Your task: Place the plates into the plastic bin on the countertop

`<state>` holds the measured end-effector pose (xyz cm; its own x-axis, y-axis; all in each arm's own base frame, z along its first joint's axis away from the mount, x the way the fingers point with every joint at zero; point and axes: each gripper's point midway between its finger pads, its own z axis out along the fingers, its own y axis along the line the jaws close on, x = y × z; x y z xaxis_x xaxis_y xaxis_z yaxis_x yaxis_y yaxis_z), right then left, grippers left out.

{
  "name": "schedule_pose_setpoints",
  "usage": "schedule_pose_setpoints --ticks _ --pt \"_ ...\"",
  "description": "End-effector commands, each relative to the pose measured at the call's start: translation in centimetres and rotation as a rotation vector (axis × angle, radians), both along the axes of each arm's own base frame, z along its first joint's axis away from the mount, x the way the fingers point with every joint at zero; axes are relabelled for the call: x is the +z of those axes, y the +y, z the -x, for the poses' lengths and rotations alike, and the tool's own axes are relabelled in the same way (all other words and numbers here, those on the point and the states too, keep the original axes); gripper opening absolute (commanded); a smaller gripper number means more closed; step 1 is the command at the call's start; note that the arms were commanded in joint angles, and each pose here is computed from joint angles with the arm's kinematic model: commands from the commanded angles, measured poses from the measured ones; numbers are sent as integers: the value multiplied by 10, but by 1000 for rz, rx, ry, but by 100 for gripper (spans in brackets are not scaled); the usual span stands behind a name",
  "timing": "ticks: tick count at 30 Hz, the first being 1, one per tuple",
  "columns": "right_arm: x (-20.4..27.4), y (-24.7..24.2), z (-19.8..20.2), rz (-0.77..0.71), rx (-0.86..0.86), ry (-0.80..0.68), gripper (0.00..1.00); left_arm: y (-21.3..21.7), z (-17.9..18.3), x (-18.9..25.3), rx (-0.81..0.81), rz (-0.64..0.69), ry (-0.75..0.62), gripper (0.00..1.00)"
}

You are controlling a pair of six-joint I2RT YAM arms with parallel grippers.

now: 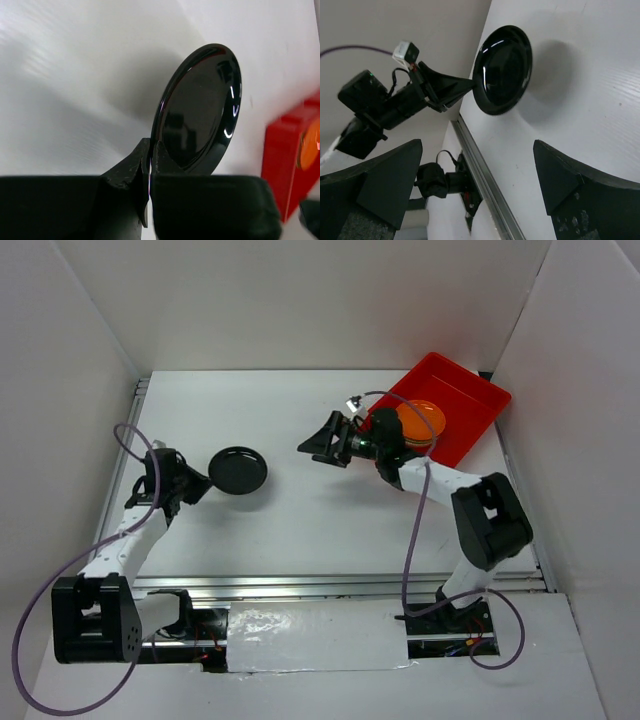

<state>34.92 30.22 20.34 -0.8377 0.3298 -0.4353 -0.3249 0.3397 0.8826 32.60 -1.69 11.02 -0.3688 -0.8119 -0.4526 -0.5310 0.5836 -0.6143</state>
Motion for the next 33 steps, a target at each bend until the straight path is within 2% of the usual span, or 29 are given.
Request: schedule_pose_setpoints --ticks 1,5,10,11,12,13,14,18,19,21,22,26,27,29,30,32,33 --pt "-16 33 -1 54 90 -28 100 -52 -21 47 -287 60 -162 0" --pt "-46 43 -10 87 59 23 98 -89 -21 76 -430 83 -245 0" --pt "-69 60 -4 97 106 62 90 -117 -19 77 -553 135 -236 0" --pt "-70 63 -3 99 111 59 83 -122 -22 81 -568 137 -264 0" --pt "-70 64 -1 96 113 56 75 -123 -21 80 -572 144 -260 0" --pt "-70 65 0 87 108 48 29 -124 -21 77 -573 146 -253 0" --pt "-69 63 -1 81 95 48 0 -124 -21 77 -576 142 -248 0" --pt "-59 51 -8 88 -17 26 0 -120 -23 71 -567 117 -201 1" --pt "-53 46 -11 92 -54 13 0 -118 -25 73 -561 114 -204 15" --pt "-44 35 -20 97 -111 4 0 -113 -27 73 -522 110 -185 52" --pt "-44 27 -28 114 -157 15 0 -109 -29 75 -494 90 -177 99" --pt "-42 -31 -74 191 -369 112 0 -85 -23 85 -381 -6 -116 99" --pt "-28 -64 -102 191 -459 108 0 -81 -11 90 -366 -25 -100 99" --pt "-42 -109 -122 274 -582 184 0 -79 -2 102 -369 -68 -125 99" --pt "-28 -146 -145 269 -667 178 0 -79 7 111 -381 -80 -147 99" --pt "-32 -181 -161 276 -725 240 0 -80 21 121 -422 -114 -158 99" --pt "-33 -216 -169 256 -782 262 0 -79 25 124 -451 -147 -161 99"
